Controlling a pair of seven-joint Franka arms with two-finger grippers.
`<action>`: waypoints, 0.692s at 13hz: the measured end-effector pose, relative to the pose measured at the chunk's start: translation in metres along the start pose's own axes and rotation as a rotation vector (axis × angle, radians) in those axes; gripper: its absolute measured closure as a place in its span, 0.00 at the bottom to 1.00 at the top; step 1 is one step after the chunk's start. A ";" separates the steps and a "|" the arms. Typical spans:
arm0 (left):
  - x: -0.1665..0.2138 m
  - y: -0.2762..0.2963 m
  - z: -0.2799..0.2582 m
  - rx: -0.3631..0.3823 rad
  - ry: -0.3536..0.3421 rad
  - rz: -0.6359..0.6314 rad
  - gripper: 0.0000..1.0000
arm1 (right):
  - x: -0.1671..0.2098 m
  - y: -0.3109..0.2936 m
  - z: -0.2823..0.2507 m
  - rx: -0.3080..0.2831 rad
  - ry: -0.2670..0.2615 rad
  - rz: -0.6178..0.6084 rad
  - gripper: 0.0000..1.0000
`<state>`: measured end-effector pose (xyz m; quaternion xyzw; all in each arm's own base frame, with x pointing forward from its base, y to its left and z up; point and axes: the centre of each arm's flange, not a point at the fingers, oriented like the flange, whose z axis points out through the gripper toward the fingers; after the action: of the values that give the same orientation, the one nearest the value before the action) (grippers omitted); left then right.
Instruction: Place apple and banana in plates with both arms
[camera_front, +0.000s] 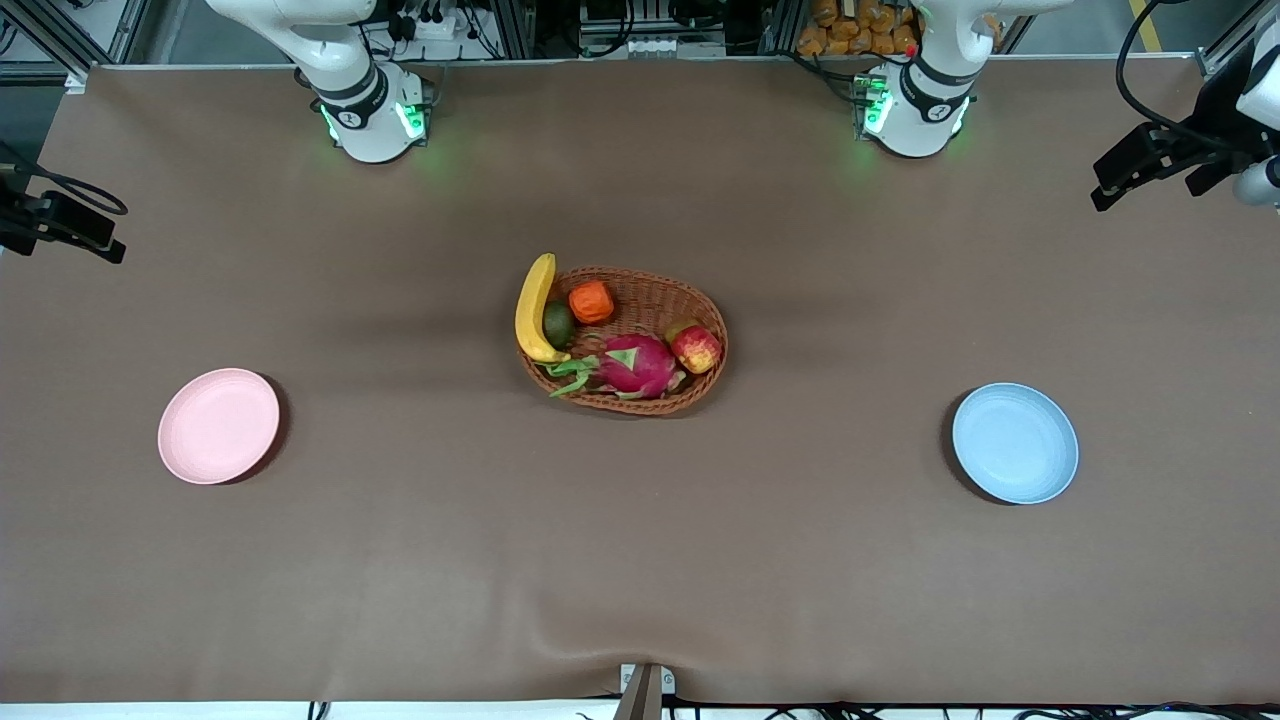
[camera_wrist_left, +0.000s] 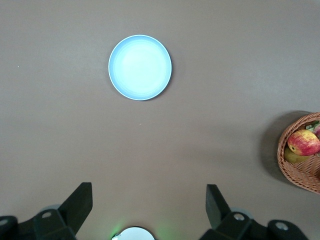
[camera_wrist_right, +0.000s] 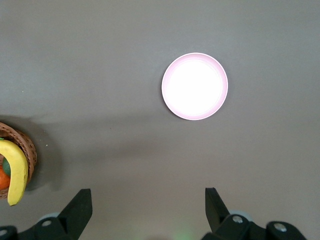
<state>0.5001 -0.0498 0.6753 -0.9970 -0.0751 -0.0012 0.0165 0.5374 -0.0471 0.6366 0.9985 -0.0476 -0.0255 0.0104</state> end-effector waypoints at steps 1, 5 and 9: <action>0.000 0.000 0.000 0.000 0.000 0.000 0.00 | 0.000 0.000 0.000 0.000 0.001 0.000 0.00; 0.000 0.000 -0.002 -0.001 0.004 0.000 0.00 | 0.001 -0.001 -0.001 0.000 0.007 -0.001 0.00; 0.001 0.010 0.003 0.002 -0.008 0.022 0.00 | 0.001 -0.002 0.000 0.000 0.006 -0.004 0.00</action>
<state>0.5024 -0.0594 0.6719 -0.9978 -0.0642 0.0029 0.0171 0.5387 -0.0453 0.6367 0.9986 -0.0457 -0.0224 0.0105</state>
